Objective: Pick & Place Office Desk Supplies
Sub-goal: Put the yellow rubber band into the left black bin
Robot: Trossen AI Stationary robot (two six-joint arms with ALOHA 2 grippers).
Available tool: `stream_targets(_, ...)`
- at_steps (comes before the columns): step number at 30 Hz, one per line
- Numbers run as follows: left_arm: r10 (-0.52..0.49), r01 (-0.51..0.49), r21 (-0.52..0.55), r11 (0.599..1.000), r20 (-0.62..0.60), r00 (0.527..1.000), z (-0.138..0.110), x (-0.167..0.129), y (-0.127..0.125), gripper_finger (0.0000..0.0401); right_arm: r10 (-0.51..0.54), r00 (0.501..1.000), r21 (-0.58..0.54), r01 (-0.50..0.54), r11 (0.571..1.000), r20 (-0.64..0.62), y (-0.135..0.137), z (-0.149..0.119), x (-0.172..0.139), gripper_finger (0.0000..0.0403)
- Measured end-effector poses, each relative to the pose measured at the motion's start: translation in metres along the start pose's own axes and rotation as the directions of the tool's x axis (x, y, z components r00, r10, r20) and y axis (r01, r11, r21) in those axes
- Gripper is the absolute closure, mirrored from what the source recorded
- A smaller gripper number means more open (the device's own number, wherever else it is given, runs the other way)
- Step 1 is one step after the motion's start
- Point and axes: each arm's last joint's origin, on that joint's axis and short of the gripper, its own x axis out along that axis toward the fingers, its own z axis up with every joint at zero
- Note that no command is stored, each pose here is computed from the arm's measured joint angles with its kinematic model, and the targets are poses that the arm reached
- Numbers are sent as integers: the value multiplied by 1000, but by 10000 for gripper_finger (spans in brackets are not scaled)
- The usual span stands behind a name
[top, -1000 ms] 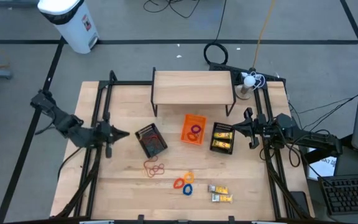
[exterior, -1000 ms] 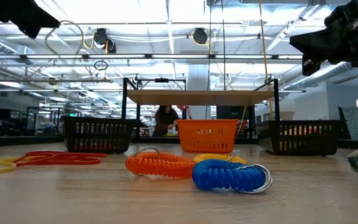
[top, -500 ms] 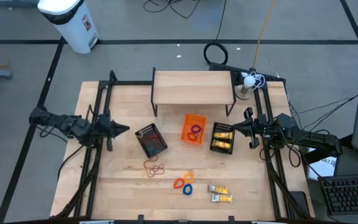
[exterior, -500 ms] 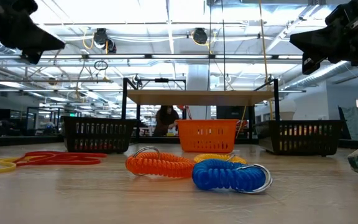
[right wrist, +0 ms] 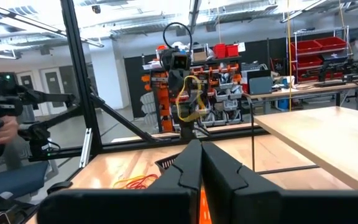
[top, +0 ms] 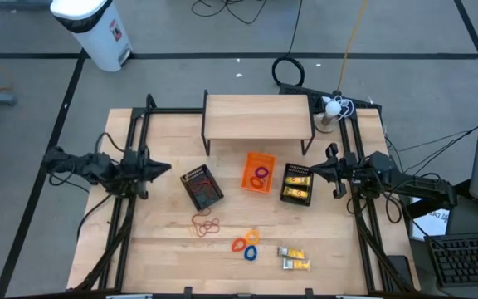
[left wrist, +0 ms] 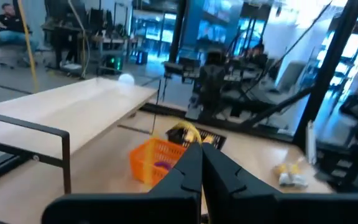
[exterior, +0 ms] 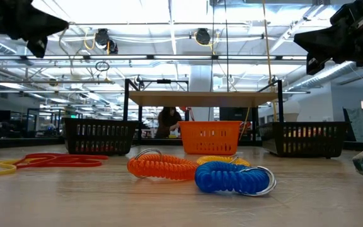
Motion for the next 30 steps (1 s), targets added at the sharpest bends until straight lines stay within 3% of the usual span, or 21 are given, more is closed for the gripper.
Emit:
stream_targets(4,53,-48,54,997,-98,994,12,18,-7,401,-3,1000,-4,3,1000,3,0,0,0,399)
stream_targets(8,88,-59,107,992,-289,953,11,47,-13,401,-3,1000,-8,3,1000,3,0,0,0,399)
stream_targets(12,123,-62,146,987,-458,881,0,75,-14,401,-3,1000,-6,3,1000,-5,0,0,0,399)
stream_targets(17,145,-71,150,986,-568,810,-13,101,-9,401,-4,1000,2,4,1000,-13,0,-1,0,399)
stream_targets(21,149,-65,151,986,-653,742,-29,113,-4,401,-5,1000,4,5,1000,-20,0,-2,0,399)
stream_targets(26,177,-72,170,983,-762,623,-55,124,3,401,-4,1000,2,4,1000,-20,0,-2,0,399)
stream_targets(30,180,-65,174,983,-802,570,-69,130,6,401,-4,1000,4,5,1000,-20,0,-2,0,399)
